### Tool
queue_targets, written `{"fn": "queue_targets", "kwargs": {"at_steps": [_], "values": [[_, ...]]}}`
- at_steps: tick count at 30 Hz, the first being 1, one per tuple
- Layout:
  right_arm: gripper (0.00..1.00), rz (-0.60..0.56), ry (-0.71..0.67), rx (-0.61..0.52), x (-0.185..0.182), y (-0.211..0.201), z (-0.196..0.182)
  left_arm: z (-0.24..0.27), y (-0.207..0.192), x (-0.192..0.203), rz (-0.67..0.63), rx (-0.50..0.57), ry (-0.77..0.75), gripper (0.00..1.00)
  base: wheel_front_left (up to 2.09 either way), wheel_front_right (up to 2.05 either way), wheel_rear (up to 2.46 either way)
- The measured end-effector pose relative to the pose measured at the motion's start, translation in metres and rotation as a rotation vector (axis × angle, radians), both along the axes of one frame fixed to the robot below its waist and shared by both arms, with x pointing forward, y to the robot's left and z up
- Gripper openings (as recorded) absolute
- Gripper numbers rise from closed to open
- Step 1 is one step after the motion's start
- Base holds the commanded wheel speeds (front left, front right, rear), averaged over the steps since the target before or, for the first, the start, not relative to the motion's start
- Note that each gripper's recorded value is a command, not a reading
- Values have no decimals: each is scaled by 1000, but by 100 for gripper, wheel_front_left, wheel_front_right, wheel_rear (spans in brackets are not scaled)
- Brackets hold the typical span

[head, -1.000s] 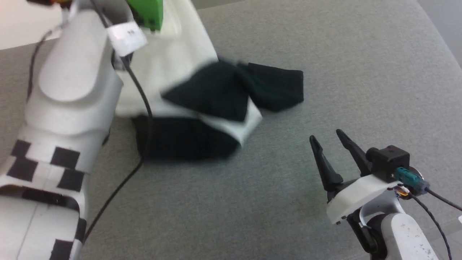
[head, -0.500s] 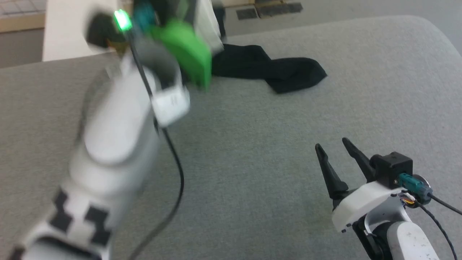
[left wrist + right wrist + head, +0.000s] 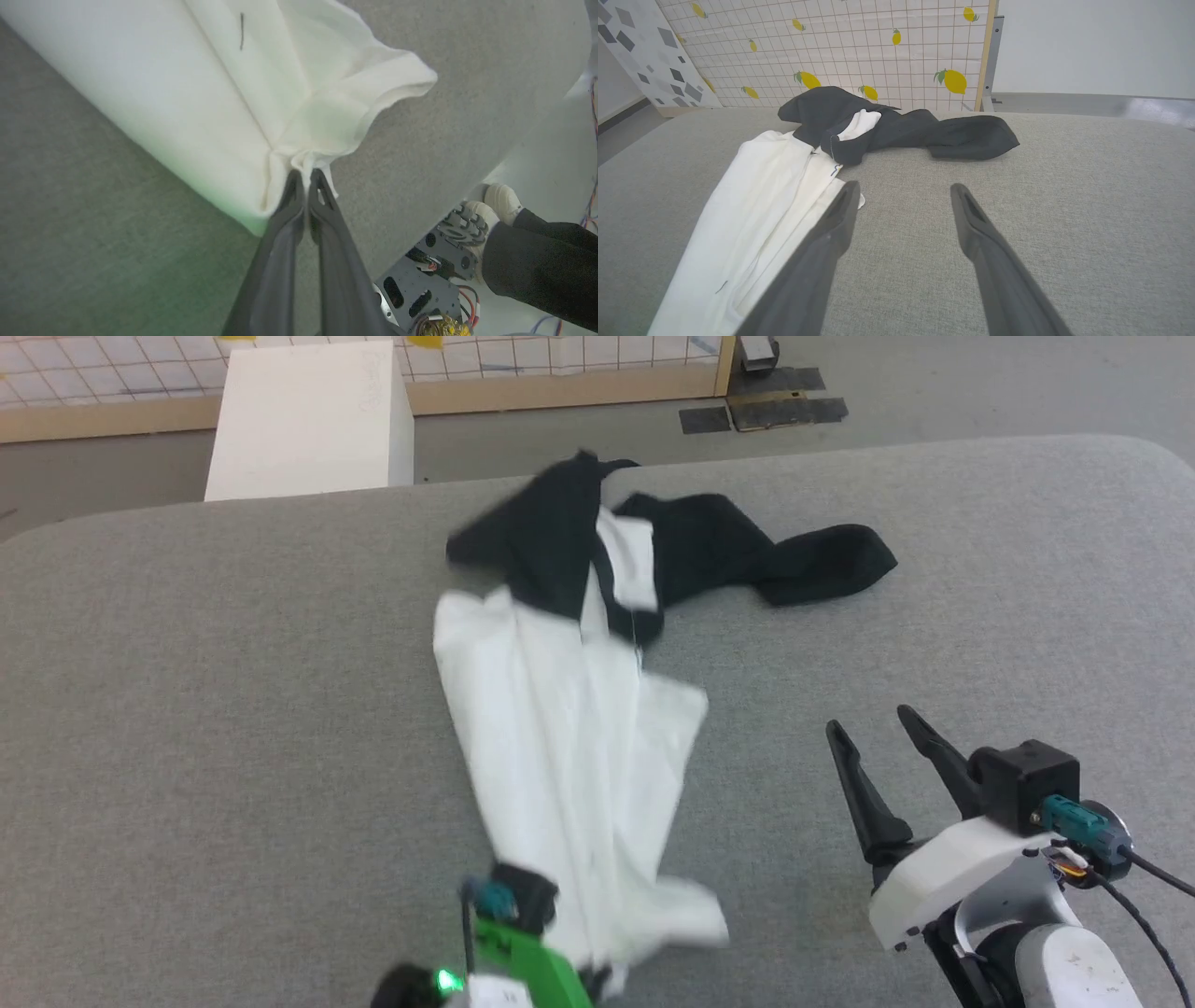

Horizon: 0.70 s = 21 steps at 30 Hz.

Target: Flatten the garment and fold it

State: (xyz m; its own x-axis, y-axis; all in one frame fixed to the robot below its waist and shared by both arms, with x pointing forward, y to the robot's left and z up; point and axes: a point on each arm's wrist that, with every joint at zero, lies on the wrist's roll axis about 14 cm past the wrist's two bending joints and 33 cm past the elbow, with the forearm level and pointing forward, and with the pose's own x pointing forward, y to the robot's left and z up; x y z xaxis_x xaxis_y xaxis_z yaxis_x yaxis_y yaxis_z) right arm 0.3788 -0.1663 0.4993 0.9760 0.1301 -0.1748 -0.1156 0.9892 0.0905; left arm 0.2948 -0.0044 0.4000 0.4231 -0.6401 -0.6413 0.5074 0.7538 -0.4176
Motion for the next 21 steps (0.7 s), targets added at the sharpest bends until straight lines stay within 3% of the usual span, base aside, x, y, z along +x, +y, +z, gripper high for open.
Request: {"fn": "queue_targets", "kwargs": {"at_steps": [3,4,5,6,11,16,19,21], "values": [[100,4,3,0,0,1,0,-10,1,-18,-18,9,70,0,0,0,0],[100,5,2,-1,0,2,1,-10,1,-16,-14,12,58,24,0,0,0],[100,6,1,-1,0,2,1,-10,2,-13,1,9,44,81,0,0,0],[100,6,0,-2,-1,1,1,-8,1,-9,21,-1,28,100,0,0,0],[100,-1,-3,-6,-3,-2,4,23,-8,20,117,-115,-98,100,0,0,0],[100,-12,-10,-8,-5,-5,7,103,-10,82,270,-307,-414,100,0,0,0],[100,-20,-7,-9,-7,-8,6,144,-5,129,330,-319,-654,100,0,0,0],[100,-21,0,-9,-8,-8,4,145,-7,146,321,-280,-691,100,0,0,0]]}}
